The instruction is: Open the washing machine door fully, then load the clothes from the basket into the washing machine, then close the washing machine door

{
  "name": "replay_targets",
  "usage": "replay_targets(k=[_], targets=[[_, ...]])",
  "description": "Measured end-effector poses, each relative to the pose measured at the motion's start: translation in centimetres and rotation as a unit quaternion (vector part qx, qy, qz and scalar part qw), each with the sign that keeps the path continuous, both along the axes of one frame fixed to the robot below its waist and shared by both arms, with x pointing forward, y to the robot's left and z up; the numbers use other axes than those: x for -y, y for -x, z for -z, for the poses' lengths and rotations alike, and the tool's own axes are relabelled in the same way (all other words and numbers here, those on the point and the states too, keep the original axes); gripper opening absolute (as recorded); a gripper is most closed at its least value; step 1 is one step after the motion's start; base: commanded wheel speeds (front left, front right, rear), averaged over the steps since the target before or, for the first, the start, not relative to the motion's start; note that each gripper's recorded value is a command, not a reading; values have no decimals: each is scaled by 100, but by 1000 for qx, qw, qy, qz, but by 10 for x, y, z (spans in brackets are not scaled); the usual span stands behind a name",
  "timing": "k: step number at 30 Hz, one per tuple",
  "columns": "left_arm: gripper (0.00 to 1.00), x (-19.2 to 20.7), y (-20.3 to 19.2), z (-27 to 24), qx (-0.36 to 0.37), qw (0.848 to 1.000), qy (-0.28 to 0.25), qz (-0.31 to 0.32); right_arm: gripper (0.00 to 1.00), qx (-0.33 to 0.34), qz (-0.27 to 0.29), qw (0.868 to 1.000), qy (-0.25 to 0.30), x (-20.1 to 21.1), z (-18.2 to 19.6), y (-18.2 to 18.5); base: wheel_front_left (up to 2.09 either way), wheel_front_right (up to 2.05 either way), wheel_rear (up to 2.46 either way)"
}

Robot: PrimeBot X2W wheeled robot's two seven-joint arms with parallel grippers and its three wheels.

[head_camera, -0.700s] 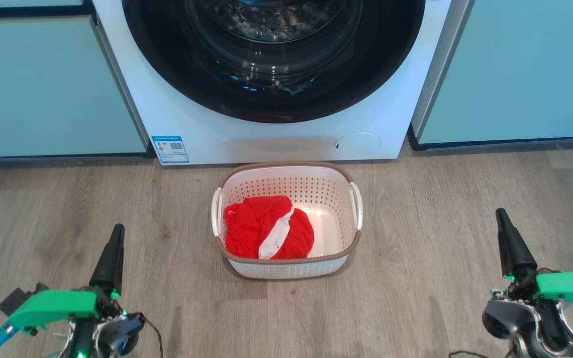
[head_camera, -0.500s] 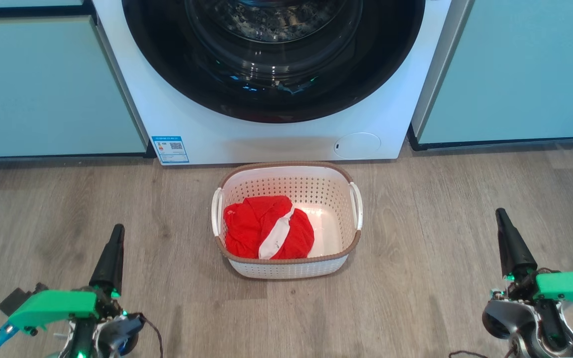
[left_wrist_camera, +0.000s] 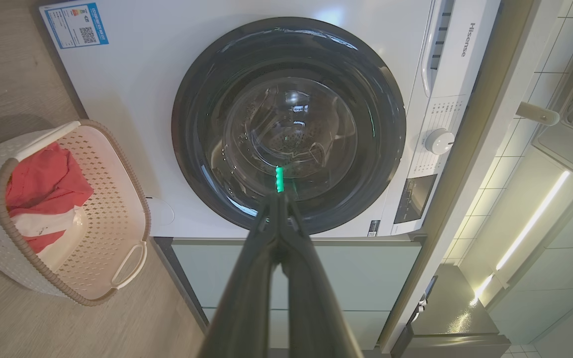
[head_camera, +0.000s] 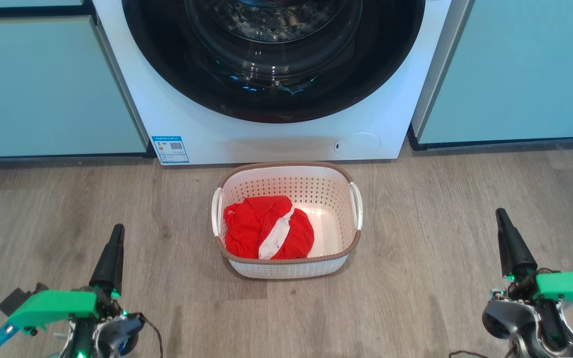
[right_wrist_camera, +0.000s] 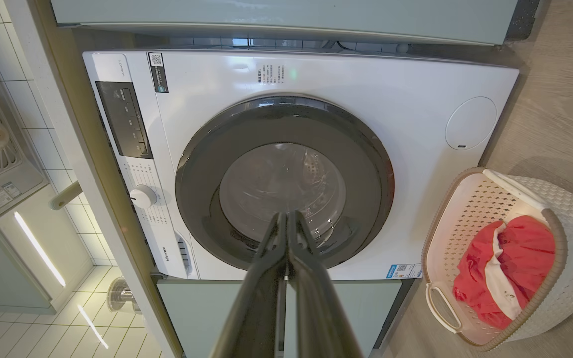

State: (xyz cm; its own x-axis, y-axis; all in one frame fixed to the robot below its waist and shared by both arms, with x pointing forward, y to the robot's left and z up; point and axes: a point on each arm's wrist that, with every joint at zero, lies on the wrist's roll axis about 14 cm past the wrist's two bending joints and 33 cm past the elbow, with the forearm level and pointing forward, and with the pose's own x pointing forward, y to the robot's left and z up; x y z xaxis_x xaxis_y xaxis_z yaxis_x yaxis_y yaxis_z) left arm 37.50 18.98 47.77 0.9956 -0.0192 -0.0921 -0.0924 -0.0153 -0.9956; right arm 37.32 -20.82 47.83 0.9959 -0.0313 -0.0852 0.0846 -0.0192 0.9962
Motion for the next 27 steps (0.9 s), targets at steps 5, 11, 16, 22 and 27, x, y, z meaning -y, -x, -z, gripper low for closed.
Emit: replay_targets(k=[5, 11, 16, 22, 27], targets=[[0, 0, 0, 0, 0, 1000, 0, 0, 0, 0, 0, 1000, 0, 0, 0, 0, 0, 0, 0], [100, 0, 1, 3, -5, 1000, 1, 0, 100, -4, 0, 1000, -1, 0, 3, 1, 0, 0, 0], [100, 3, 25, 45, -70, 998, 8, 0, 100, -67, 1, 998, -11, -4, 43, 24, 0, 0, 0], [100, 2, 29, 48, -75, 997, 7, -6, 100, -69, 7, 998, -10, -2, 45, 27, 0, 0, 0], [100, -1, 28, 44, -68, 998, 4, -14, 100, -63, 9, 998, 2, -1, 41, 26, 0, 0, 0]])
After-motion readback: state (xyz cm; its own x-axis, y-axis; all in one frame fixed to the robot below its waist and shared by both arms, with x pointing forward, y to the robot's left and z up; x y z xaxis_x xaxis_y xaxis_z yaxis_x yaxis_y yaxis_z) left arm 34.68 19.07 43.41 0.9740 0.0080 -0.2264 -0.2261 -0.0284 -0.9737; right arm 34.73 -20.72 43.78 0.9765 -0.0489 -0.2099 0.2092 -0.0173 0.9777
